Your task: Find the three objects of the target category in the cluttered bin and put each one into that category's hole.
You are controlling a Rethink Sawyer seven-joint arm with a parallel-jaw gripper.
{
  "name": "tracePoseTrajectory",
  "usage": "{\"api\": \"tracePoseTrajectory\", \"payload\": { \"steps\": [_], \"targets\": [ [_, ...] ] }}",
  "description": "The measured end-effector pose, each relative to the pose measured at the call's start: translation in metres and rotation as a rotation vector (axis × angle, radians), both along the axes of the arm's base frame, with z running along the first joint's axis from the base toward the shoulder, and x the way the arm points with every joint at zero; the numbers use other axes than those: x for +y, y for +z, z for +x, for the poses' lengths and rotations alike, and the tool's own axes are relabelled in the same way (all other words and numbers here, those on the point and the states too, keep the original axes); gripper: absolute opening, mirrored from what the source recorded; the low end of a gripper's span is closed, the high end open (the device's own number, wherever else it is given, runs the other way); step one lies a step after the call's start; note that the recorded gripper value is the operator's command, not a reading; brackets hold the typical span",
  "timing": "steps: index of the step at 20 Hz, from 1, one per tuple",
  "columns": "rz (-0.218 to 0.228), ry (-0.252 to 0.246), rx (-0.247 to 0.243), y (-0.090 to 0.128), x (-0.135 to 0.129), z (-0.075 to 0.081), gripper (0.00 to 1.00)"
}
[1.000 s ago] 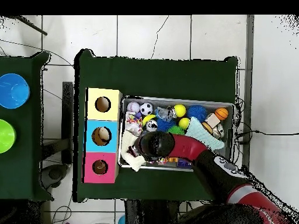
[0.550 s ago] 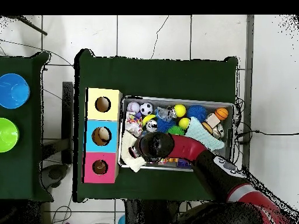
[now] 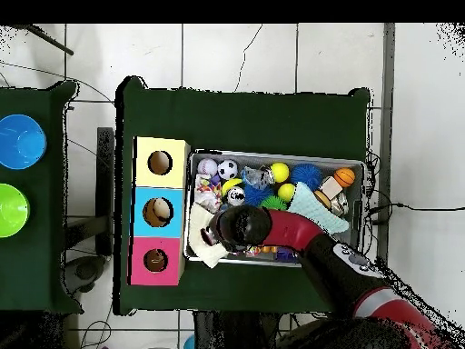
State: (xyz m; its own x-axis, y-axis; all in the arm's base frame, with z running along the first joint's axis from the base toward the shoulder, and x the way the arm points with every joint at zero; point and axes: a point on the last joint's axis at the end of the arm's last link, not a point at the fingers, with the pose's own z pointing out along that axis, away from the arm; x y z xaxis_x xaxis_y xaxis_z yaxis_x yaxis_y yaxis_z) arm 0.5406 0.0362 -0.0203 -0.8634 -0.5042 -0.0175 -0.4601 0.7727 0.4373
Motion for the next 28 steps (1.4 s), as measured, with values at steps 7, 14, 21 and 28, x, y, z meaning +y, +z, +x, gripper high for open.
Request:
{"api": "tracePoseTrajectory", "payload": {
  "steps": [7, 14, 21, 28],
  "targets": [
    [-0.060, 0.018, 0.004, 0.057, -0.037, 0.012, 0.00],
    [-0.128, 0.015, 0.118, 0.139, -0.095, 0.011, 0.00],
    [-0.176, 0.034, 0.165, 0.181, -0.112, 0.013, 0.00],
    [-0.251, 0.063, 0.119, 0.186, -0.131, 0.026, 0.00]
  ]
}}
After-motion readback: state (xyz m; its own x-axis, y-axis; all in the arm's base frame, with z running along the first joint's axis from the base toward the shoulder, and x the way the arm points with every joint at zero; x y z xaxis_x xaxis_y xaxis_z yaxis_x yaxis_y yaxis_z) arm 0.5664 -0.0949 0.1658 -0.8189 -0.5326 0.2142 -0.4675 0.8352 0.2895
